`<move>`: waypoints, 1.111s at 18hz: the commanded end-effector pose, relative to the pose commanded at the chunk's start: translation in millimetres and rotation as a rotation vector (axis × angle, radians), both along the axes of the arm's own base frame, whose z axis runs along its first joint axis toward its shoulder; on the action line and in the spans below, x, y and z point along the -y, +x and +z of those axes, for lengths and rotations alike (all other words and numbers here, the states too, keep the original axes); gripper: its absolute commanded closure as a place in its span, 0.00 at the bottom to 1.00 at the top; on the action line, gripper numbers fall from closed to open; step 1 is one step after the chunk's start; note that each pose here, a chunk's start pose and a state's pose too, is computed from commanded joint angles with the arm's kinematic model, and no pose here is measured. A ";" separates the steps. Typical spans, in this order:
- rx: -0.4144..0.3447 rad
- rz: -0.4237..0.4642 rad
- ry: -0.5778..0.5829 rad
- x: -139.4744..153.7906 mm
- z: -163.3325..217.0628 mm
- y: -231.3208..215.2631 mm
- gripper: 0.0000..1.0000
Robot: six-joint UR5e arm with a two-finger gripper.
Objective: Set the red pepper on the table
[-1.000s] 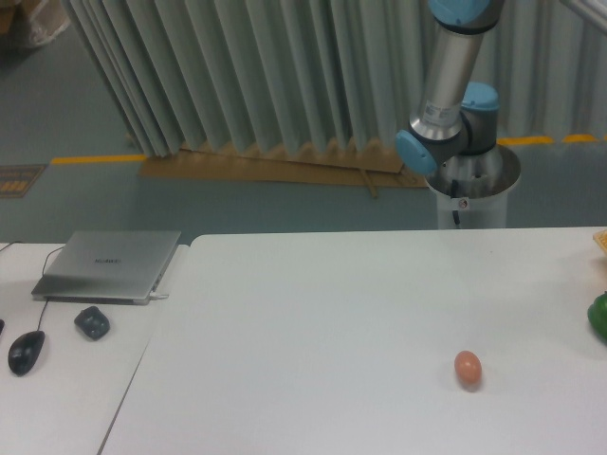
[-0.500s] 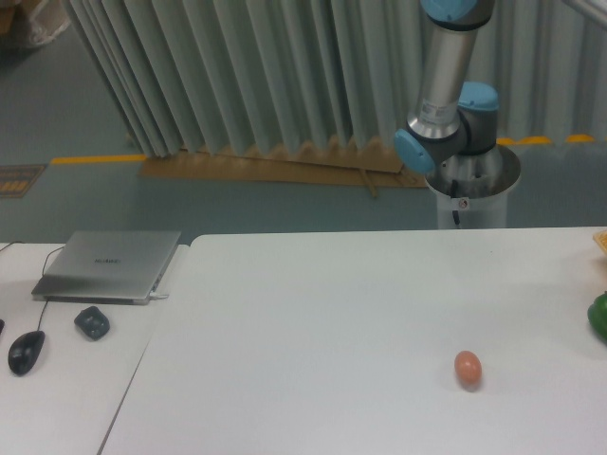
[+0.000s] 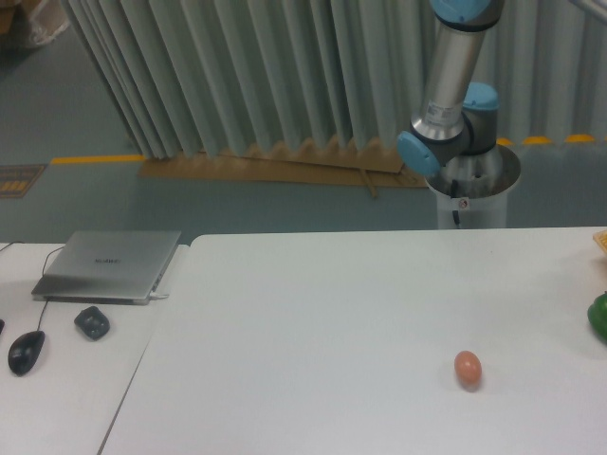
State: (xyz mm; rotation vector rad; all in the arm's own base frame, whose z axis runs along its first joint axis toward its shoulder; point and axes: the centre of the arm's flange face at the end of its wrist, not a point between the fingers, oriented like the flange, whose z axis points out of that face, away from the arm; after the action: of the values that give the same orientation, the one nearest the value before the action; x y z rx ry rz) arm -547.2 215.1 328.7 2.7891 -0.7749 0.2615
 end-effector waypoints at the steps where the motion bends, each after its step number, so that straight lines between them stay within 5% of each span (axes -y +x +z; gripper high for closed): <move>1: 0.033 -0.175 0.019 -9.0 3.7 0.5 0.00; 3: 0.108 -0.487 0.066 -19.3 0.7 6.9 0.00; 9: 0.152 -0.690 0.045 -8.7 -8.9 8.7 0.00; 13: 0.155 -0.652 0.026 -11.1 -30.5 15.8 0.00; 20: 0.104 -0.566 0.147 -39.4 -7.1 16.5 0.00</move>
State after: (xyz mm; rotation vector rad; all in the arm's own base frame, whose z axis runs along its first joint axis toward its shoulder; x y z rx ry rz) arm -530.7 254.6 321.5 2.5554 -1.6136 0.2511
